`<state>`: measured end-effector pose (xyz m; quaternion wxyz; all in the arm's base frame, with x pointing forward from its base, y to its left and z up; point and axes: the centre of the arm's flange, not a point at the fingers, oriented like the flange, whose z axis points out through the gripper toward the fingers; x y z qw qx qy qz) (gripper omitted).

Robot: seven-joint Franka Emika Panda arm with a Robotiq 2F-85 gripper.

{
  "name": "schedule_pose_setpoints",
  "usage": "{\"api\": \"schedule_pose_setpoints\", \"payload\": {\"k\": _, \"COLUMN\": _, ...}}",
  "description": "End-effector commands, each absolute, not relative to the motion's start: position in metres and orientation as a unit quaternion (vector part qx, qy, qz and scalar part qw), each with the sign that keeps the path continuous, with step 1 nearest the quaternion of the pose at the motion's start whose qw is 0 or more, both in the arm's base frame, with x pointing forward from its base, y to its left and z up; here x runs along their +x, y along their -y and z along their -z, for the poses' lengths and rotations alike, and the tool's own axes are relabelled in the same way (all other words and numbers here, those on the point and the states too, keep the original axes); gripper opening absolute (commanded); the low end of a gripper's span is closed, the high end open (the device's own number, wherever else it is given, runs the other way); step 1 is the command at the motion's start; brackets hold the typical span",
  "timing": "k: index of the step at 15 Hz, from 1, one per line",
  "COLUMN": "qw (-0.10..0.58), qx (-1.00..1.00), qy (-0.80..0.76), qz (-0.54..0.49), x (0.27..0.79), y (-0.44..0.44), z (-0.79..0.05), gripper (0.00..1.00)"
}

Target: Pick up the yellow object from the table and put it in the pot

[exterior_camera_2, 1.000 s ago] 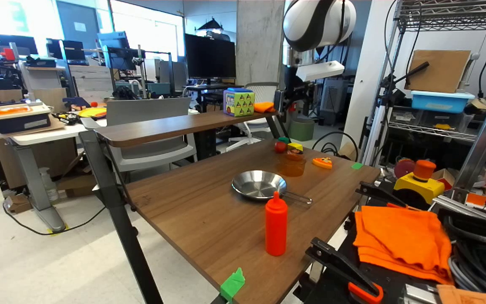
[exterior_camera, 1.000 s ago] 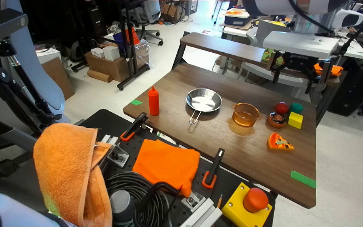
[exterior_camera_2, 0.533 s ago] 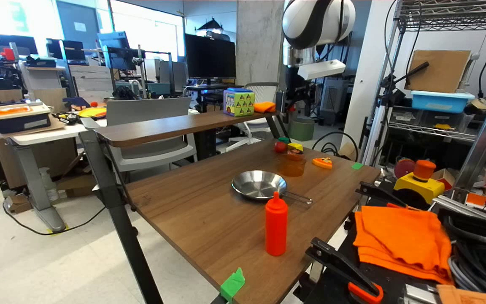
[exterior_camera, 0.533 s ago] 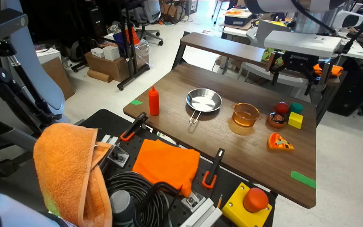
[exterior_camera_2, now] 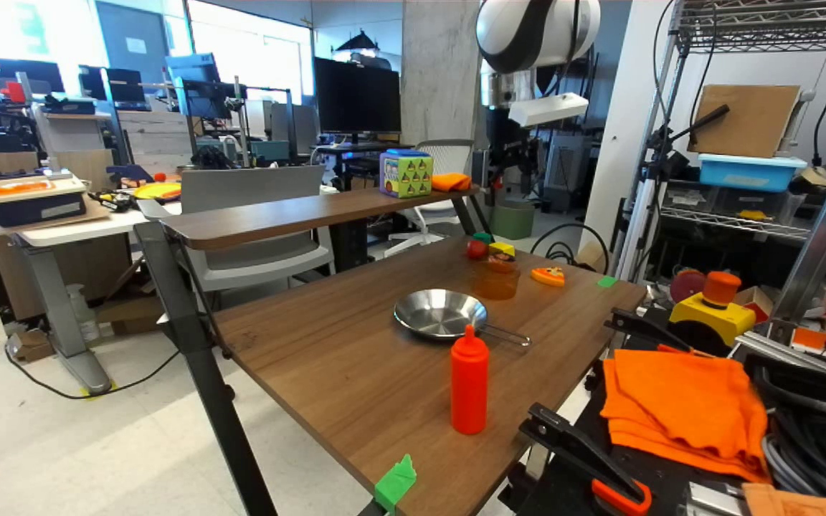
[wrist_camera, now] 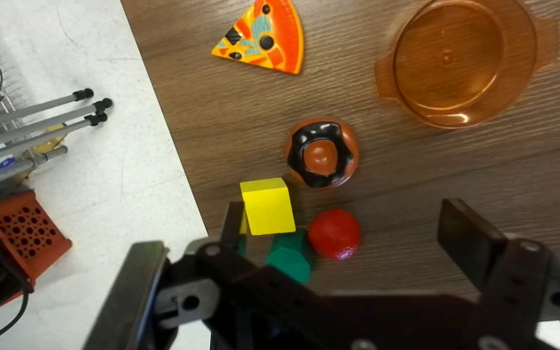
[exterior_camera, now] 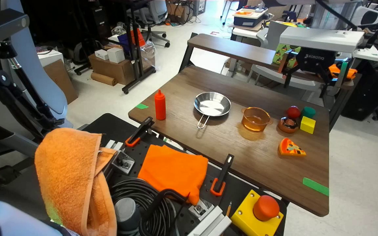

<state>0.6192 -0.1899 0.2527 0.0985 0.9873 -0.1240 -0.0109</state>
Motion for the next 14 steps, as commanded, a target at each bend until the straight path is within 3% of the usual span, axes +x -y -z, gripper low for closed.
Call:
{"api": "schedule_pose_setpoints", "payload": {"k": 1, "qw": 0.078, "qx": 0.990, "qy": 0.117, "qz": 0.030, "x": 0.627, "y": 0.195, "z": -0.263, "gripper": 1.00}}
{"api": "schedule_pose_setpoints", "payload": {"k": 14, "qw": 0.083, "qx": 0.991, "qy": 0.094, "qz": 0.057, "x": 0.655, "y": 0.234, "z": -0.267, "gripper": 1.00}}
